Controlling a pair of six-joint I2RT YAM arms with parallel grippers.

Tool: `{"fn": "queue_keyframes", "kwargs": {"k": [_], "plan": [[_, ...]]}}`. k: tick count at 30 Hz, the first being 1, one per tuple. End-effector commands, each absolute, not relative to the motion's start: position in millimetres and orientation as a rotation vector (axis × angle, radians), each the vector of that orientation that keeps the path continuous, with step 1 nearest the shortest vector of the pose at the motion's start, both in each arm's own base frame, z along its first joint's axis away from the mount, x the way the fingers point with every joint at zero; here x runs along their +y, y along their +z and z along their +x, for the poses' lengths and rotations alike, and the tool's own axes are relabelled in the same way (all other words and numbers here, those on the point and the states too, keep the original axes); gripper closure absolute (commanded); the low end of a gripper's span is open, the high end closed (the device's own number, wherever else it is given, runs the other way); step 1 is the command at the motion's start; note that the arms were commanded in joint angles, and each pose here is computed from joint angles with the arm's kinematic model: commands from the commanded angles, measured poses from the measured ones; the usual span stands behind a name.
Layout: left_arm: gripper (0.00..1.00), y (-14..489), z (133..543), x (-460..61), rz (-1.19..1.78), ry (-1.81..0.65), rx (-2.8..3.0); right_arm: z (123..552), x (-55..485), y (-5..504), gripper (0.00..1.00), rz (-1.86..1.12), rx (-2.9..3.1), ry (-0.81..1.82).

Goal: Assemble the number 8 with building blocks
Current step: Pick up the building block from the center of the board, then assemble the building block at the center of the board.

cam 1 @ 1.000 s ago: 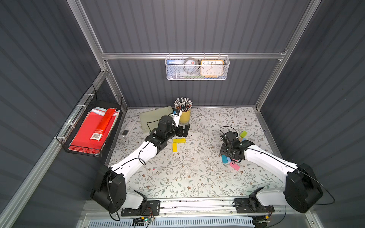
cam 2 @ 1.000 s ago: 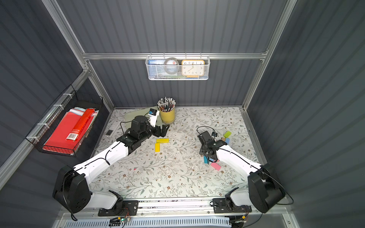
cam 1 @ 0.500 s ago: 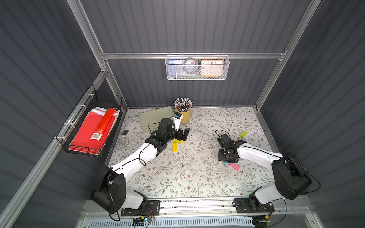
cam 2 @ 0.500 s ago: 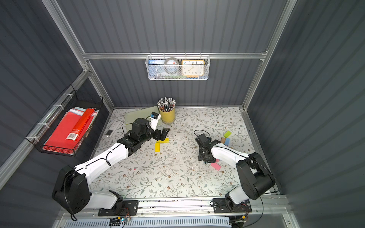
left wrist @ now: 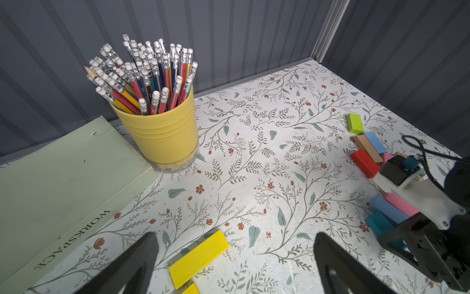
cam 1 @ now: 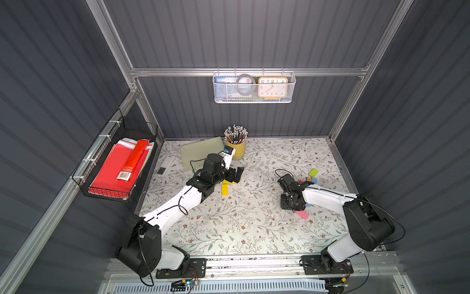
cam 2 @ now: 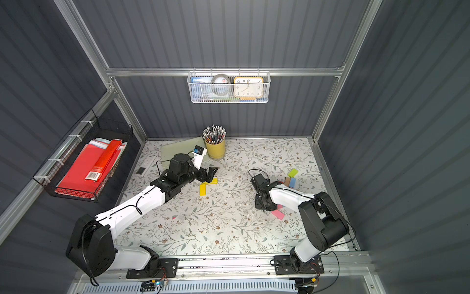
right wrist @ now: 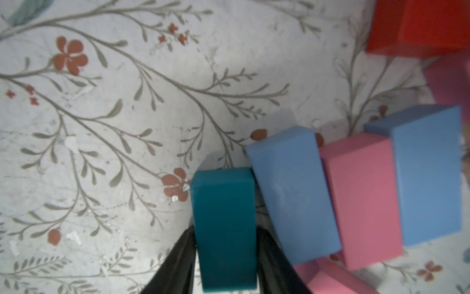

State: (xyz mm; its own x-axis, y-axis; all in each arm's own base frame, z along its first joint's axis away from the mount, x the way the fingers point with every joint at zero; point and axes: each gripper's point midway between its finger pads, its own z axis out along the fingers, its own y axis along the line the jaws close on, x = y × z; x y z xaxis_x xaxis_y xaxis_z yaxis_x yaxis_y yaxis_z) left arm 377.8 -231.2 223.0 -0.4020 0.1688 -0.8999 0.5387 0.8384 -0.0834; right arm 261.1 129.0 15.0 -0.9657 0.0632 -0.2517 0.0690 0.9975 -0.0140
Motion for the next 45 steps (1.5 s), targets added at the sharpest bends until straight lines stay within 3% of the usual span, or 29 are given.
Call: {"fn": "queue_keyframes", "kwargs": {"k": [1, 8, 22, 31, 45], "plan": [[0.01, 234, 375, -228, 0.535, -0.436, 1.935, 256, 126, 8, 0.62, 0.081, 2.906, -0.058], [0.0, 236, 375, -225, 0.52, -0.42, 1.933, 268, 147, 30, 0.72, -0.003, 2.839, -0.084], [0.01, 249, 388, -165, 0.19, -0.261, 1.944, 290, 303, 63, 0.84, -0.258, 2.776, 0.131], [0.01, 259, 392, -138, 0.092, -0.242, 1.91, 291, 352, 48, 0.85, -0.29, 2.801, 0.188], [0.01, 261, 391, -136, 0.084, -0.246, 1.903, 300, 373, 24, 0.82, -0.285, 2.811, 0.177]]}}
